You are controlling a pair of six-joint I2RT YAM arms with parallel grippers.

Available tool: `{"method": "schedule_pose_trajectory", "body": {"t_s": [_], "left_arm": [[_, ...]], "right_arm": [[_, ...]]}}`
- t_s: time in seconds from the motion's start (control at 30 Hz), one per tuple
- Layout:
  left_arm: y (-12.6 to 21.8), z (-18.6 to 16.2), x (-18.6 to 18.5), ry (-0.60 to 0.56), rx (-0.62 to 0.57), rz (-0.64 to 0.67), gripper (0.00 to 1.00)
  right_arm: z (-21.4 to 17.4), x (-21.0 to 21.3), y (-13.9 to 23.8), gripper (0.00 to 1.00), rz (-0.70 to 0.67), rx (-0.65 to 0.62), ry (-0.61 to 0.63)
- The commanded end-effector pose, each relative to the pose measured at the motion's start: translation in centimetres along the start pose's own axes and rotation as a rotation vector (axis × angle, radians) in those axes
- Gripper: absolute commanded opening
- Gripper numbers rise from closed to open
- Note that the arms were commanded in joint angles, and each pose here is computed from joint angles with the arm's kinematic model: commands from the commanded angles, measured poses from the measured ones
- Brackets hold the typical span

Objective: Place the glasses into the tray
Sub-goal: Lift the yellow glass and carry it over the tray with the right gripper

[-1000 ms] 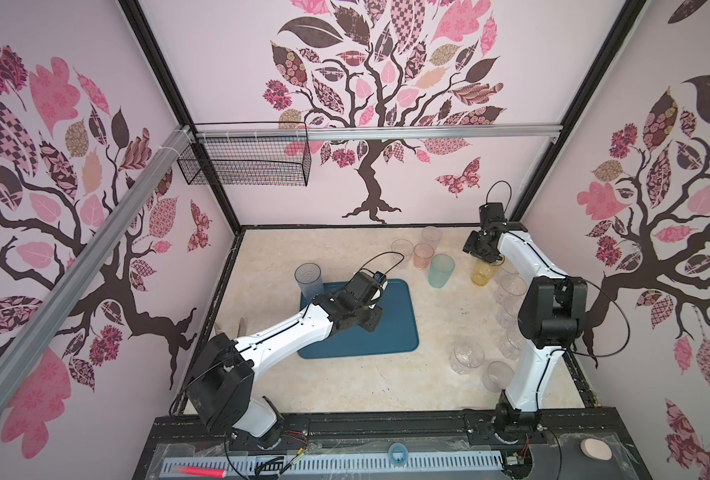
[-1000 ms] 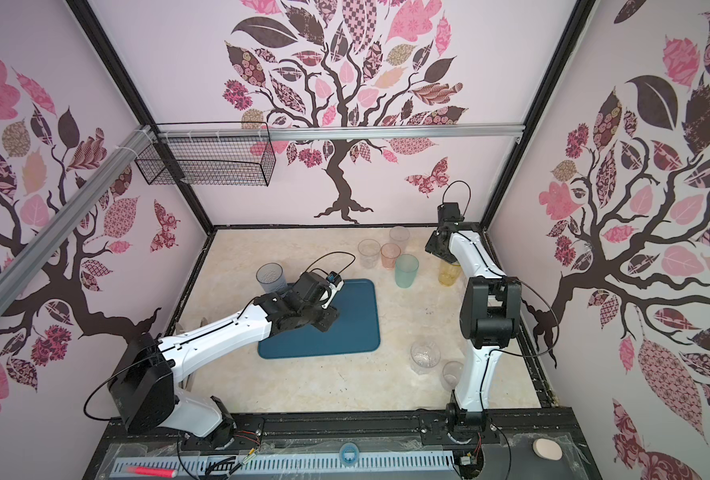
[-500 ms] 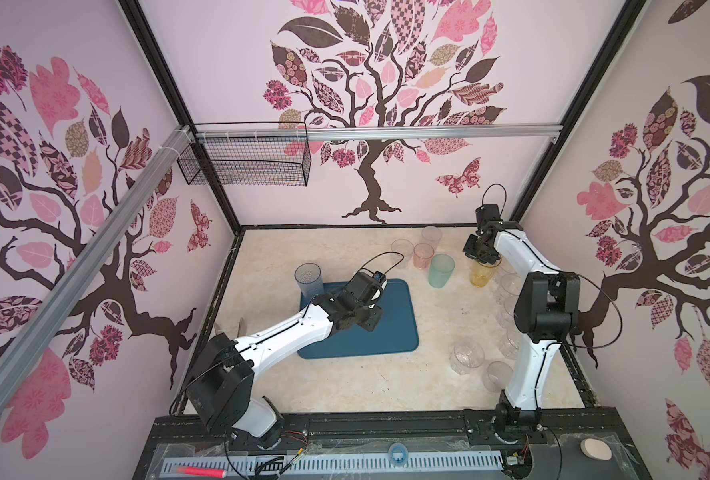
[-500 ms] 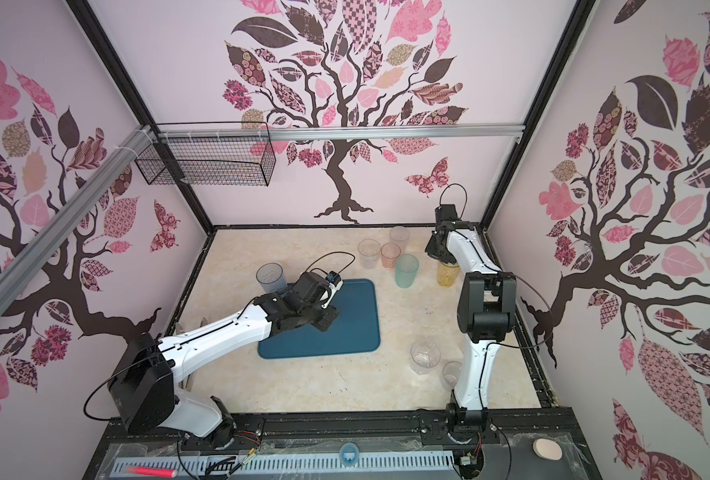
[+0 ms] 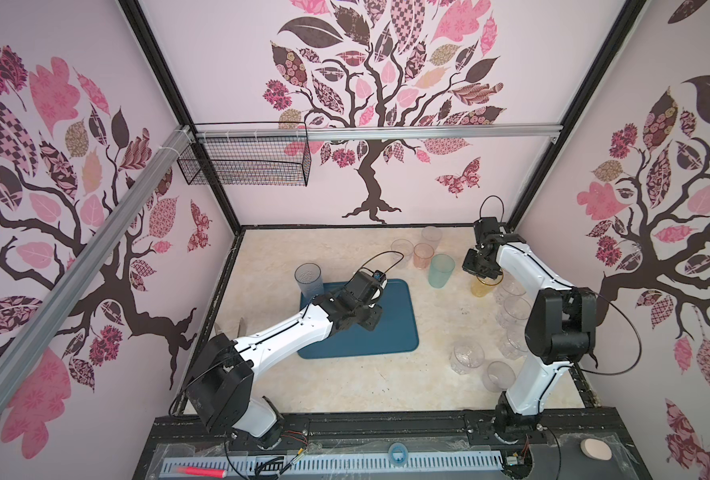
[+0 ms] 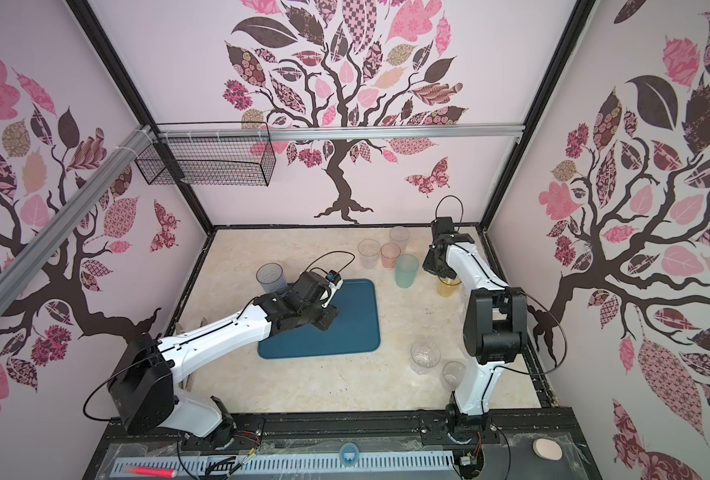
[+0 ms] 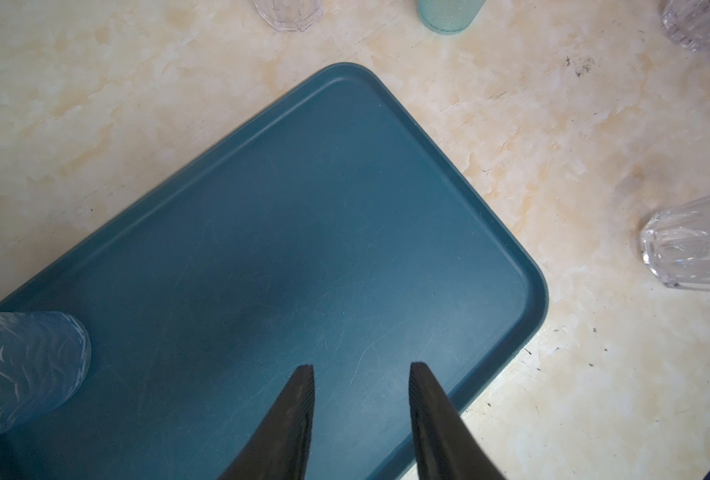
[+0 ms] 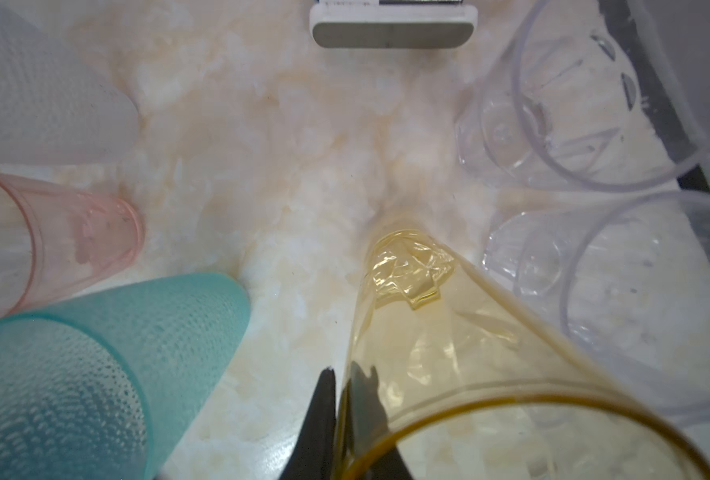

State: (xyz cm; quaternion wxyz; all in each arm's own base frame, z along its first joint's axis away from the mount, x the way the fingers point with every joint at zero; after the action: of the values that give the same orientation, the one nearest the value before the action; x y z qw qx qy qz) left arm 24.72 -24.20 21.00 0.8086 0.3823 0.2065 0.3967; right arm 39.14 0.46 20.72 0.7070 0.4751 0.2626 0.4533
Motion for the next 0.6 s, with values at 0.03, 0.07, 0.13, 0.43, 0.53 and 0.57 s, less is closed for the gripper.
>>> {"method": "schedule_pose_trajectory", "body": {"t_s": [0.03,0.07,0.13,0.43,0.53,0.57], "left_arm": [[1.5,0.6,-0.1,0.002,-0.064,-0.021,0.42],[1.9,0.8,-0.2,-0.003,-0.079,-0.030,0.42],[2.8,1.3,-0.3,-0.015,-0.126,-0.055,0.41],[6.0,1.1,-0.3,0.015,-0.305,-0.102,0.41],[6.5,0.3,0.1,0.007,-0.309,-0.069,0.41],[6.7,0.1,0.3,-0.001,-0.308,-0.048,0.41]], "right_arm": [[-1.8,0.1,3.6,0.00,0.035,0.005,0.063],[-2.3,0.3,3.9,0.00,0.035,0.009,0.078],[-3.4,0.6,4.5,0.00,0.040,0.029,0.108],[-7.9,1.7,7.2,0.00,0.042,0.075,0.225],[-9.2,2.9,8.1,0.00,0.047,0.087,0.278],[-9.7,3.3,8.4,0.00,0.051,0.087,0.295]]}}
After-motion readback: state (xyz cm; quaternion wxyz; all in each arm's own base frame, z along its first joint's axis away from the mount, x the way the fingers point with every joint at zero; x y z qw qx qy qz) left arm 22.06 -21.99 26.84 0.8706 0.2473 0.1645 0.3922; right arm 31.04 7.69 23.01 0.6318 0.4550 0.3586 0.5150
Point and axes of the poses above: each gripper's point midway between its finger pads, its own y axis back along the fingers, its own x axis along the line the jaws close on, z = x × y, the point moved 9 cm from there along y, back along the fingers
